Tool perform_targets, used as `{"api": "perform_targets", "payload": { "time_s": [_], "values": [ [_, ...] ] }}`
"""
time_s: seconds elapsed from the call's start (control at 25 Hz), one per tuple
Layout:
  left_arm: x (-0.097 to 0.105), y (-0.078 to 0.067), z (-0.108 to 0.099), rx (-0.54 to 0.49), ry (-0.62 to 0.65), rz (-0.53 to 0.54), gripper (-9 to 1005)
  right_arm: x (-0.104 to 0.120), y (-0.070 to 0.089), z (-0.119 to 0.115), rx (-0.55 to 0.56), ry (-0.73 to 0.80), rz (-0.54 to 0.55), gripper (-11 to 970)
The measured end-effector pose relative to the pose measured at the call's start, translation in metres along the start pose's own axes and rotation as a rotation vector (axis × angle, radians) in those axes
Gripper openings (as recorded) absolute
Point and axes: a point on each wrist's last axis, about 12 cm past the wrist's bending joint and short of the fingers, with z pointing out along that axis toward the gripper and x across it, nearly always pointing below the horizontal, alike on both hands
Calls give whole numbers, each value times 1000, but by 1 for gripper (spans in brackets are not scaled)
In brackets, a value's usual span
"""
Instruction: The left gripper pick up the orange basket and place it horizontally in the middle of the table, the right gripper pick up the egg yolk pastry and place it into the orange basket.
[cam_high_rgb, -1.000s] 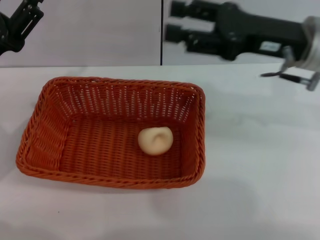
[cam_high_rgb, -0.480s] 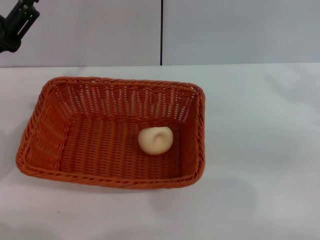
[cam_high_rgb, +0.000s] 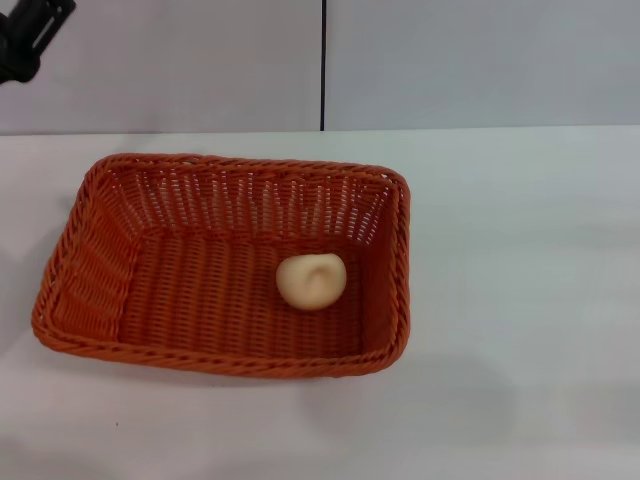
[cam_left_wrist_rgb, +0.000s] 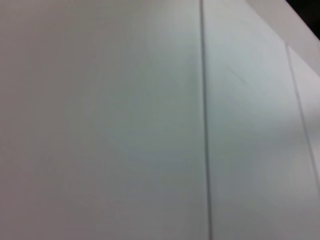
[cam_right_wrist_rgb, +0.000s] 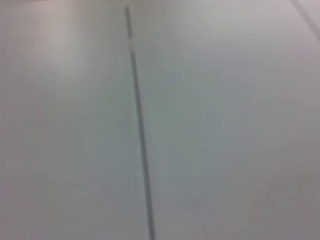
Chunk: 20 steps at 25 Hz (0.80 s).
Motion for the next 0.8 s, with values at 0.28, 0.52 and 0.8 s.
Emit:
{"api": "perform_targets", "payload": {
  "time_s": [0.28,0.52,0.8],
  "values": [
    [0,6,-5,-111,-50,2,723,-4,-11,-19,115,-8,-19,708],
    [1,6,-21,-243,-107,48,722,-6,-14,-28,146,-1,-27,708],
    [3,2,-32,-331,-151,107,722,-6,-14,-33,159,9,-19,708]
  ]
}}
